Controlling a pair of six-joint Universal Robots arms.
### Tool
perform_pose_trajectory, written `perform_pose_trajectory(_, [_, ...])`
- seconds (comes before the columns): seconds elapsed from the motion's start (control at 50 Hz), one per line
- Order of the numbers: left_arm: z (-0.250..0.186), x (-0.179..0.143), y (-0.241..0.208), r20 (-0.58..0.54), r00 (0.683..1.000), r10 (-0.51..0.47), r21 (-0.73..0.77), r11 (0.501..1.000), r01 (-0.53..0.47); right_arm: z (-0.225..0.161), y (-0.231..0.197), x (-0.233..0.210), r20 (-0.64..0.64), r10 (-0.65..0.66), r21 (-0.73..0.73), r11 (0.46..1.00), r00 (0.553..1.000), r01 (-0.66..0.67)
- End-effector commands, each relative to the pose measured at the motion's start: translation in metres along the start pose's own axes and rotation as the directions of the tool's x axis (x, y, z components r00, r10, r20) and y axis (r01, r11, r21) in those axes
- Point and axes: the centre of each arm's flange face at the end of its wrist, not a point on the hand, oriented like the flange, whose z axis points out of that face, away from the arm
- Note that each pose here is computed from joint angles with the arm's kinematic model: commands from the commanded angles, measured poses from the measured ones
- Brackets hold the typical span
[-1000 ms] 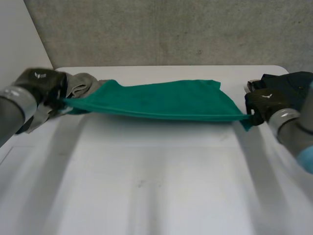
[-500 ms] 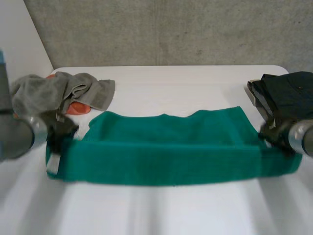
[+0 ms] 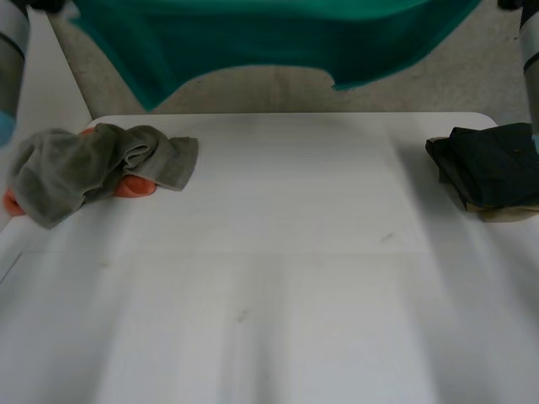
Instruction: Fold the laundry.
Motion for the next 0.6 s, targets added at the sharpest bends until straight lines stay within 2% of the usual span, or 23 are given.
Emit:
perform_pose_trajectory(0.02, [-0.031, 0.022, 0.075, -0.088, 0.995, 0.046, -0.211, 0.975, -0.064, -0.033, 0.048, -0.03, 0.106, 0.023, -0.177, 0.984, 0.994, -0.004])
perform_pose_trajectory(0.1, [-0.056, 0.039, 0.11, -0.18, 0.982, 0.049, -0.296, 0.95, -0.101, -0.065, 0.082, -0.047, 0.195, 0.065, -0.334, 0.943, 0.979, 0.004])
perform_pose_trajectory(0.16, [-0.09, 0.054, 0.137, -0.304, 0.95, 0.066, -0.367, 0.913, -0.18, -0.105, 0.105, -0.061, 0.293, 0.126, -0.489, 0.872, 0.948, 0.036])
perform_pose_trajectory(0.2, [-0.102, 0.057, 0.145, -0.344, 0.936, 0.076, -0.389, 0.895, -0.216, -0.122, 0.111, -0.065, 0.337, 0.145, -0.544, 0.836, 0.93, 0.066])
perform_pose_trajectory(0.24, [-0.123, 0.057, 0.153, -0.408, 0.908, 0.098, -0.432, 0.855, -0.286, -0.148, 0.115, -0.068, 0.41, 0.164, -0.613, 0.778, 0.897, 0.138])
perform_pose_trajectory(0.26, [-0.139, 0.056, 0.155, -0.449, 0.887, 0.107, -0.468, 0.818, -0.336, -0.163, 0.113, -0.064, 0.46, 0.161, -0.642, 0.74, 0.873, 0.202])
perform_pose_trajectory(0.32, [-0.166, 0.051, 0.151, -0.518, 0.848, 0.111, -0.518, 0.748, -0.415, -0.185, 0.106, -0.051, 0.539, 0.158, -0.671, 0.675, 0.828, 0.308])
perform_pose_trajectory(0.34, [-0.179, 0.048, 0.147, -0.549, 0.829, 0.107, -0.546, 0.706, -0.452, -0.199, 0.101, -0.039, 0.593, 0.162, -0.679, 0.627, 0.789, 0.381])
perform_pose_trajectory(0.36, [-0.198, 0.042, 0.141, -0.591, 0.802, 0.088, -0.587, 0.635, -0.502, -0.213, 0.095, -0.03, 0.646, 0.176, -0.675, 0.586, 0.743, 0.448])
perform_pose_trajectory(0.4, [-0.218, 0.037, 0.133, -0.634, 0.772, 0.042, -0.63, 0.551, -0.547, -0.229, 0.089, -0.022, 0.7, 0.197, -0.66, 0.546, 0.686, 0.516])
perform_pose_trajectory(0.42, [-0.233, 0.033, 0.125, -0.662, 0.749, -0.005, -0.654, 0.491, -0.575, -0.241, 0.082, -0.015, 0.747, 0.214, -0.632, 0.522, 0.629, 0.573])
perform_pose_trajectory(0.46, [-0.246, 0.03, 0.117, -0.688, 0.722, -0.065, -0.671, 0.436, -0.6, -0.248, 0.077, -0.01, 0.784, 0.211, -0.595, 0.524, 0.583, 0.61])
perform_pose_trajectory(0.5, [-0.254, 0.03, 0.107, -0.713, 0.69, -0.125, -0.668, 0.423, -0.613, -0.249, 0.073, -0.009, 0.82, 0.174, -0.537, 0.56, 0.545, 0.631])
perform_pose_trajectory(0.54, [-0.252, 0.03, 0.102, -0.718, 0.683, -0.134, -0.661, 0.441, -0.607, -0.248, 0.07, -0.01, 0.82, 0.169, -0.533, 0.576, 0.547, 0.62])
perform_pose_trajectory(0.6, [-0.241, 0.032, 0.096, -0.72, 0.686, -0.108, -0.639, 0.49, -0.593, -0.241, 0.069, -0.013, 0.798, 0.169, -0.548, 0.602, 0.578, 0.581])
